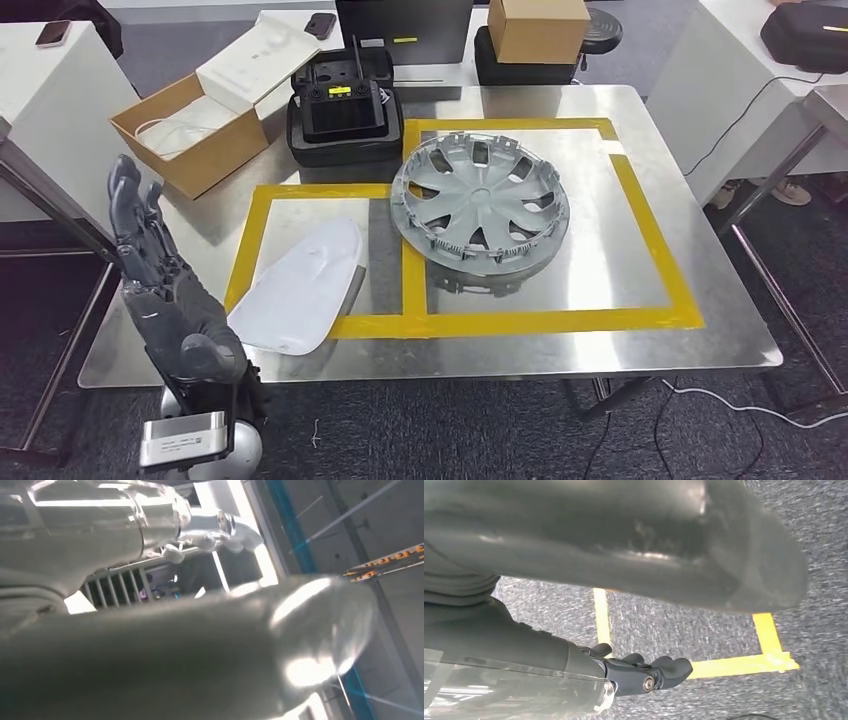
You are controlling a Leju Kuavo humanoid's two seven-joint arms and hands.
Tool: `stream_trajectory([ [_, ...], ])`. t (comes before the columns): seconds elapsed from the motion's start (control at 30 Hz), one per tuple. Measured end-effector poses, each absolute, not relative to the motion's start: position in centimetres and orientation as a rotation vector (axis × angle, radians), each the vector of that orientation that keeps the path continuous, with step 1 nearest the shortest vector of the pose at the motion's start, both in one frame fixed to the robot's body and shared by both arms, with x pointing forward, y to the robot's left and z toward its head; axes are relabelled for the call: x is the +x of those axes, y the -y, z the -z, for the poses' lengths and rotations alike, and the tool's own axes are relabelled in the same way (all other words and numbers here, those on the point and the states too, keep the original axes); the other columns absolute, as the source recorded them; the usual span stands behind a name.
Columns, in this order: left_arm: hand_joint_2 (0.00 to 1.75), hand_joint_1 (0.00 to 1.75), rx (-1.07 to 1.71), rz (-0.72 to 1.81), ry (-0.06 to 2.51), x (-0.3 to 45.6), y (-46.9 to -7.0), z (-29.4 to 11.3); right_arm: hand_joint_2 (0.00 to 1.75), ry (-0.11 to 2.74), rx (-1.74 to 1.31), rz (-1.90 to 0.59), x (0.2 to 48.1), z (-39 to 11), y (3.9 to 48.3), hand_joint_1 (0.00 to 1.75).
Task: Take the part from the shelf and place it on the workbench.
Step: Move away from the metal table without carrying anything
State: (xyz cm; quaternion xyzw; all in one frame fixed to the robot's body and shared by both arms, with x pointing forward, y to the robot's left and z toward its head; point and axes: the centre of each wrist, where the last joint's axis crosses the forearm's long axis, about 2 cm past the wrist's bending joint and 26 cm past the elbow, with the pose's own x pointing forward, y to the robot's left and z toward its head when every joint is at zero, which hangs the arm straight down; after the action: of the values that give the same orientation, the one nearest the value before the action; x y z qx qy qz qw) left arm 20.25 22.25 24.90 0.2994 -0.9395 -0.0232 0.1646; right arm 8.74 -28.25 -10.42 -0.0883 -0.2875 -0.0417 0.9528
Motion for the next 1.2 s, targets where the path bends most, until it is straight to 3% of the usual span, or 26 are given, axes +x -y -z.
stream_trajectory([
  [1.2, 0.0, 0.0, 0.926, 0.088, 2.565, 18.7, -23.9, -24.4, 0.0, 0.584, -0.157, 0.065, 9.3, 10.3, 28.6, 0.0],
])
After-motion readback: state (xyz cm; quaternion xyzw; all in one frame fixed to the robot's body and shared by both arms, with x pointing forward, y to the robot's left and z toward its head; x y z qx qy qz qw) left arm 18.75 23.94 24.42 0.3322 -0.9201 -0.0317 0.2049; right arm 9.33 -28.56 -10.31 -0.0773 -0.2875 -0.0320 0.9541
